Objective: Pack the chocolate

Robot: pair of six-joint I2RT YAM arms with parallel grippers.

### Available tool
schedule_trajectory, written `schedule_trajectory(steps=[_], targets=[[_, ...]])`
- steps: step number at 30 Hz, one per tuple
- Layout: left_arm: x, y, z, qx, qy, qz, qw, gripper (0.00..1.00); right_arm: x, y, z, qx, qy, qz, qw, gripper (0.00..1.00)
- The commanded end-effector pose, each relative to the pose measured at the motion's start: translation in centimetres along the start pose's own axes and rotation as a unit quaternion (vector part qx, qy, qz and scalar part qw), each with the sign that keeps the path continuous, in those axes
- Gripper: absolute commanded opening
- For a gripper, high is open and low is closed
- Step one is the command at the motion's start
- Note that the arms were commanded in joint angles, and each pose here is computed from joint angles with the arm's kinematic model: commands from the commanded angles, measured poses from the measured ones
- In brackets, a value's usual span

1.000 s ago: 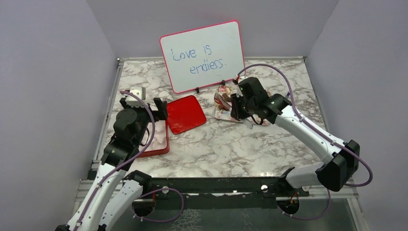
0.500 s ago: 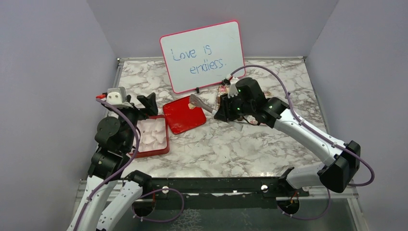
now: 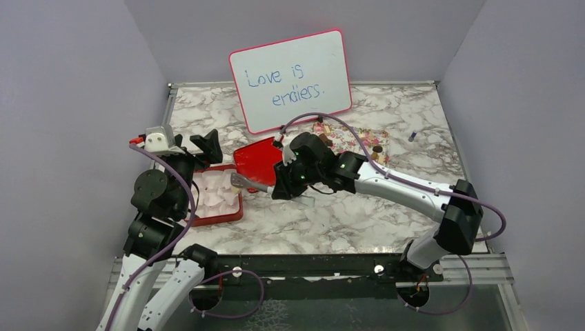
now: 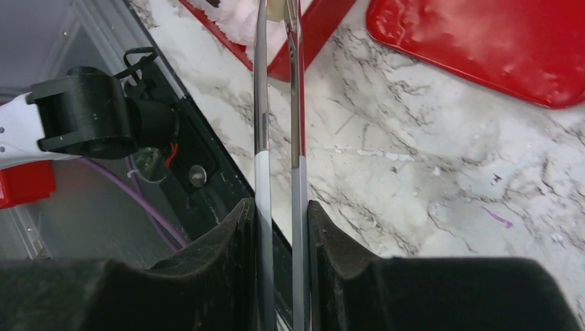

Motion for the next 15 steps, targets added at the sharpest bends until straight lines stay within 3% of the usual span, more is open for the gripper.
schedule_trajectory(steps=[1, 15], targets=[[1.7, 0.4, 0.7, 0.005, -0.033, 0.001, 0.999, 0.99, 1.1, 3.4, -1.5, 0.068, -0.014, 0.027, 0.997, 0.23], [1.0, 0.6, 0.9, 0.006, -0.029, -0.012, 0.999, 0.99, -0.4, 5.1, -6.5, 0.062, 0.038, 0.056, 0.996, 0.24]])
Point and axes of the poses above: each gripper's point midway between its finger pads, its own z axis back along the fingers, its own y axis along the line the jaws close on, x = y × z, the point moved 10 cm from there along z, back along the fingers, and after that the axes turned 13 degrees about -z, right-handed, at the moved point
